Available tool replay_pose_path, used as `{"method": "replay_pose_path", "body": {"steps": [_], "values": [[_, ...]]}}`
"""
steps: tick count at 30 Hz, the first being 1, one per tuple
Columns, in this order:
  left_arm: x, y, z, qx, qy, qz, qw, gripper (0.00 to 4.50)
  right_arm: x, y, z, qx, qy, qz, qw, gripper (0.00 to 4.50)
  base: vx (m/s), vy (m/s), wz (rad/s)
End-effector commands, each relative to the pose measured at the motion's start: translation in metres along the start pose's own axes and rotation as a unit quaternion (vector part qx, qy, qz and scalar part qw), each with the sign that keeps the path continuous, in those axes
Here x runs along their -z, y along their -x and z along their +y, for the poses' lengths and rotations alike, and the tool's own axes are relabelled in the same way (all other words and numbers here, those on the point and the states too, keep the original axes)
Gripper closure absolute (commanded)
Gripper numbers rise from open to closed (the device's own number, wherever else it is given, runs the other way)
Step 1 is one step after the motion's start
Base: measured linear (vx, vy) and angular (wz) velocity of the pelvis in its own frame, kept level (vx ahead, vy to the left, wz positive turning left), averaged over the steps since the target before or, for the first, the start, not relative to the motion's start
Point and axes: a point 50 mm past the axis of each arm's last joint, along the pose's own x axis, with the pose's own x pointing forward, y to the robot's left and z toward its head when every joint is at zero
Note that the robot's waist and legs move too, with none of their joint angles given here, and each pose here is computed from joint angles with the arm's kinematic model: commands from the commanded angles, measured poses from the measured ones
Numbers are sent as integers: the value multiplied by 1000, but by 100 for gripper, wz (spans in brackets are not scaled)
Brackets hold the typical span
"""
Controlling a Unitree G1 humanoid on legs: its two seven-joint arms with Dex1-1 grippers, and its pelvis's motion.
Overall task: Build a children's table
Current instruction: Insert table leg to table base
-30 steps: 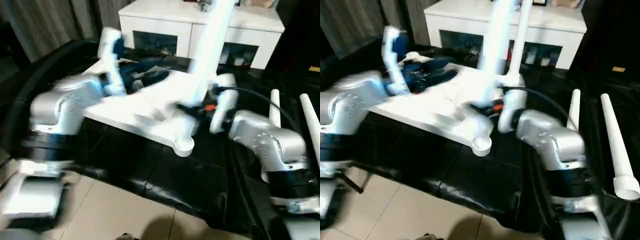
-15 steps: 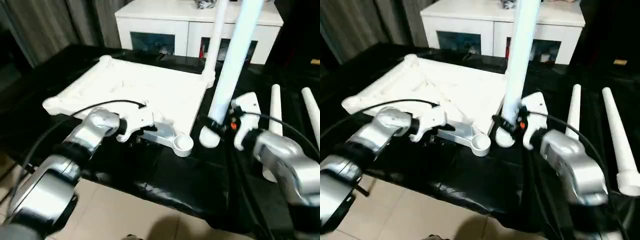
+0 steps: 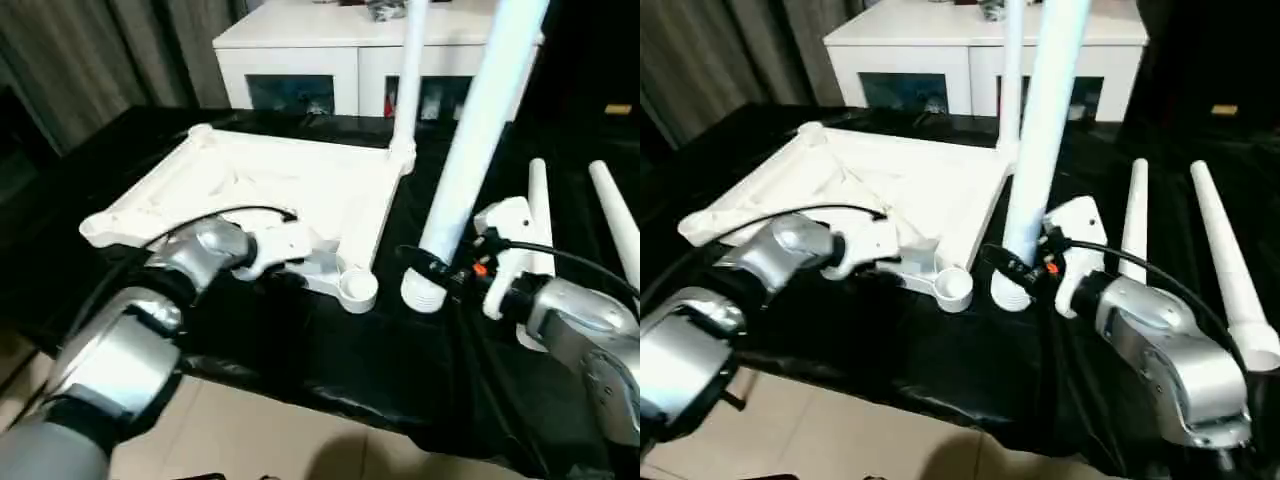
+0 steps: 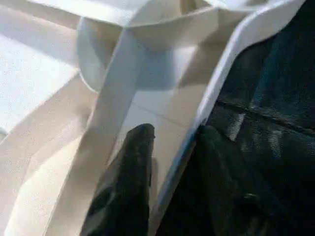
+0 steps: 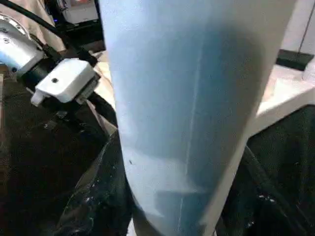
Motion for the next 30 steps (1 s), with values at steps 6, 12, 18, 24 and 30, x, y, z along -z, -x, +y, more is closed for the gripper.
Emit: {"method": "replay_pose_path", "body": {"steps": [6, 12, 18, 24, 30], "values": [[9, 1, -2, 13, 2, 34, 999, 352, -7, 7, 6, -1, 9, -9, 1000, 265, 0, 0, 0], [6, -1, -9, 62, 92, -20, 994, 386, -9, 4, 6, -1, 6, -17, 1000, 265, 0, 0, 0], [14, -3, -17, 78, 160, -44, 983, 415, -12, -3, 7, -5, -8, -30, 1000, 265, 0, 0, 0], [36, -2, -41, 93, 183, -58, 977, 431, -14, -20, 5, -27, -30, -38, 998, 265, 0, 0, 0], [45, 6, -68, 95, 188, -51, 976, 448, -14, -38, 4, -36, -37, -37, 998, 265, 0, 0, 0]]}}
